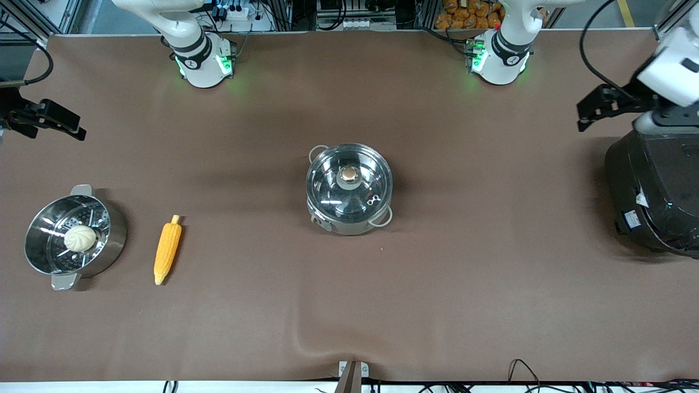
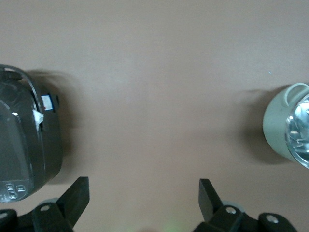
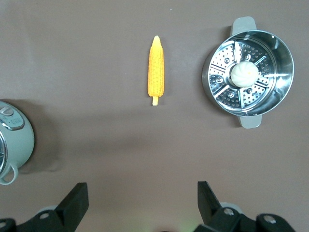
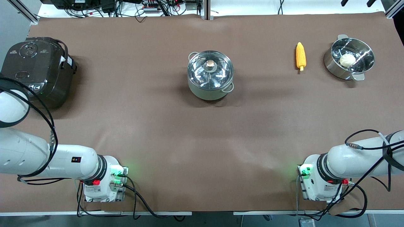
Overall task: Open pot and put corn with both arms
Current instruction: 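Move the left gripper toward the glass lid while the right gripper reaches the corn, then grasp the lid knob with the left gripper while the right gripper grasps the corn, then lift the lid aside with the left gripper while the right gripper lifts the corn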
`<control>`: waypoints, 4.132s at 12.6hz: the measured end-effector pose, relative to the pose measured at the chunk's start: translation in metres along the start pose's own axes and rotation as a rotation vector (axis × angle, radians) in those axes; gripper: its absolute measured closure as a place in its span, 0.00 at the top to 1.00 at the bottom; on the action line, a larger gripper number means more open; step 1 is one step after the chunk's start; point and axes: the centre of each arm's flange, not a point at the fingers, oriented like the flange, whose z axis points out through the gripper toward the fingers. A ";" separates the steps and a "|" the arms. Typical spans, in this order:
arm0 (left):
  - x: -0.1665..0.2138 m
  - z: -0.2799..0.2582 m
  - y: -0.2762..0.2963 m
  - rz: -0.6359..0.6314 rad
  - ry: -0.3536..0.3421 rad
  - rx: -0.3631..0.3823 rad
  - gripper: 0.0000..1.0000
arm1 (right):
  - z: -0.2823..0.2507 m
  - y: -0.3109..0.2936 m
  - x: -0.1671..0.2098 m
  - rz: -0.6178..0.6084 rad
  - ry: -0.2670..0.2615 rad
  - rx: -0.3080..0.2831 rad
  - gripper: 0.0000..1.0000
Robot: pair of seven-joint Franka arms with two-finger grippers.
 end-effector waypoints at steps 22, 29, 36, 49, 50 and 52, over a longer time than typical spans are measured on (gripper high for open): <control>-0.041 0.227 0.435 -0.200 0.001 -0.065 1.00 | 0.253 0.013 0.131 0.005 -0.170 -0.039 1.00; -0.011 0.291 0.438 -0.234 0.004 -0.112 0.94 | 0.347 -0.007 0.154 -0.047 -0.118 -0.044 1.00; -0.009 0.300 0.444 -0.226 0.020 -0.103 0.79 | 0.419 0.008 0.155 -0.077 -0.056 -0.049 1.00; -0.022 0.303 0.450 -0.238 -0.004 -0.059 0.53 | 0.458 0.019 0.146 -0.088 -0.049 -0.045 1.00; -0.022 0.303 0.450 -0.239 -0.004 -0.058 0.51 | 0.458 0.019 0.146 -0.089 -0.049 -0.045 1.00; -0.023 0.302 0.451 -0.247 -0.003 -0.057 0.51 | 0.458 0.016 0.147 -0.093 -0.038 -0.045 1.00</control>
